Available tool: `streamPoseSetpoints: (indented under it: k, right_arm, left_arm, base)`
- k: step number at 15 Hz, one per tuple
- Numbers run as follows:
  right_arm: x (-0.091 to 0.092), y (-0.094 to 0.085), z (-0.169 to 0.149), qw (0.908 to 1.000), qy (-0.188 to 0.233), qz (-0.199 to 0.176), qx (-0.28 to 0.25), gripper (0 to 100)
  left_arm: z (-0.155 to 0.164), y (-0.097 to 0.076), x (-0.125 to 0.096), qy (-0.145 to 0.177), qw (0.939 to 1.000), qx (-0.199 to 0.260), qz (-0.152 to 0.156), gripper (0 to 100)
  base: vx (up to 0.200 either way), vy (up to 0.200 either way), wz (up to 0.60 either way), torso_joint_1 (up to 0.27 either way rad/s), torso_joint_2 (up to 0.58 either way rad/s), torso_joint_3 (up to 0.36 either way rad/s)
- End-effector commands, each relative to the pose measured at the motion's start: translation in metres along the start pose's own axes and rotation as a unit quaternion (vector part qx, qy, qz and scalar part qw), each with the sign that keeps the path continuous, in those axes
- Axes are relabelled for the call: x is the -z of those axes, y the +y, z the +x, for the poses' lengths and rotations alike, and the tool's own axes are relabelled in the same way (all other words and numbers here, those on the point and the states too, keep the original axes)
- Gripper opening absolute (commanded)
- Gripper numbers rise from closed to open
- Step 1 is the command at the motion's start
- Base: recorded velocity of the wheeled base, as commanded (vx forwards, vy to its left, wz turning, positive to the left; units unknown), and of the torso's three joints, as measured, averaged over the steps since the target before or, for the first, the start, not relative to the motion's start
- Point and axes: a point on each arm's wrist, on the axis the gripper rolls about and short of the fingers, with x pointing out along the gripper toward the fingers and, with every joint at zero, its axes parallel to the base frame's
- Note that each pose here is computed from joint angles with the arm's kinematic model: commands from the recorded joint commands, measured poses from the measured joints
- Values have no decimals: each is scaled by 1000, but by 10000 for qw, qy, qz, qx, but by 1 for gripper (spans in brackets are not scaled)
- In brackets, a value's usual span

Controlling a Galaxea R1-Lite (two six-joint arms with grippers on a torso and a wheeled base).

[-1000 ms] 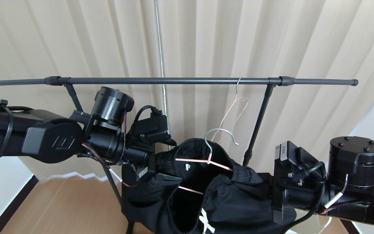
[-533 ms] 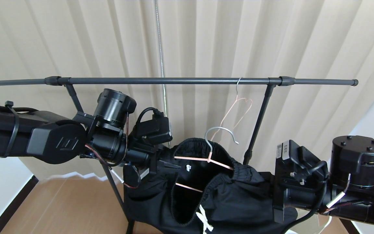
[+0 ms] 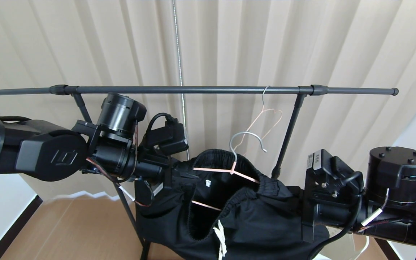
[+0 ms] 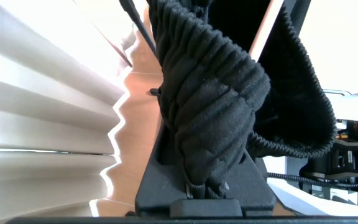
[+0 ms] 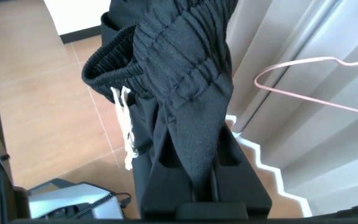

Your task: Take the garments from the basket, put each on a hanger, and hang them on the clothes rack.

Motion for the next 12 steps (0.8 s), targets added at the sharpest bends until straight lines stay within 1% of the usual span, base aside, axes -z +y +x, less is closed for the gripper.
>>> streamPoseSetpoints:
  k: [1,3,4,5,7,9,12]
  right_arm:
    - [1,-1,1,10000,23,29,-2,100]
    - [0,-4,-1,10000,-17,43,57,100]
    - [0,-10,-6,9998,-40,86,170,100]
    - [1,-11,-6,9998,-33,92,176,100]
    - [1,-22,-12,9997,-125,142,142,100]
    - [-3,-25,-20,9995,-230,111,207,100]
    - [-3,-30,-25,9992,-337,200,-16,100]
  left_arm:
    - [-7,0,-4,-65,9999,-81,-8,0]
    - [-10,0,-6,-83,9999,-115,-40,0]
    - [-15,0,-7,-118,9997,-190,-130,0]
    - [-16,0,-8,-122,9997,-194,-126,0]
    - [-27,-2,-15,-235,9986,-325,-358,0]
    - [-35,-4,-12,-280,9977,-462,-413,0]
    - [-39,-8,-6,-382,9958,-612,-566,0]
  base:
    - [0,0,0,0,0,0]
    - [0,0,0,0,0,0]
    - [0,0,0,0,0,0]
    - [0,0,0,0,0,0]
    - [0,0,0,0,0,0]
    - [0,0,0,0,0,0]
    - [0,0,0,0,0,0]
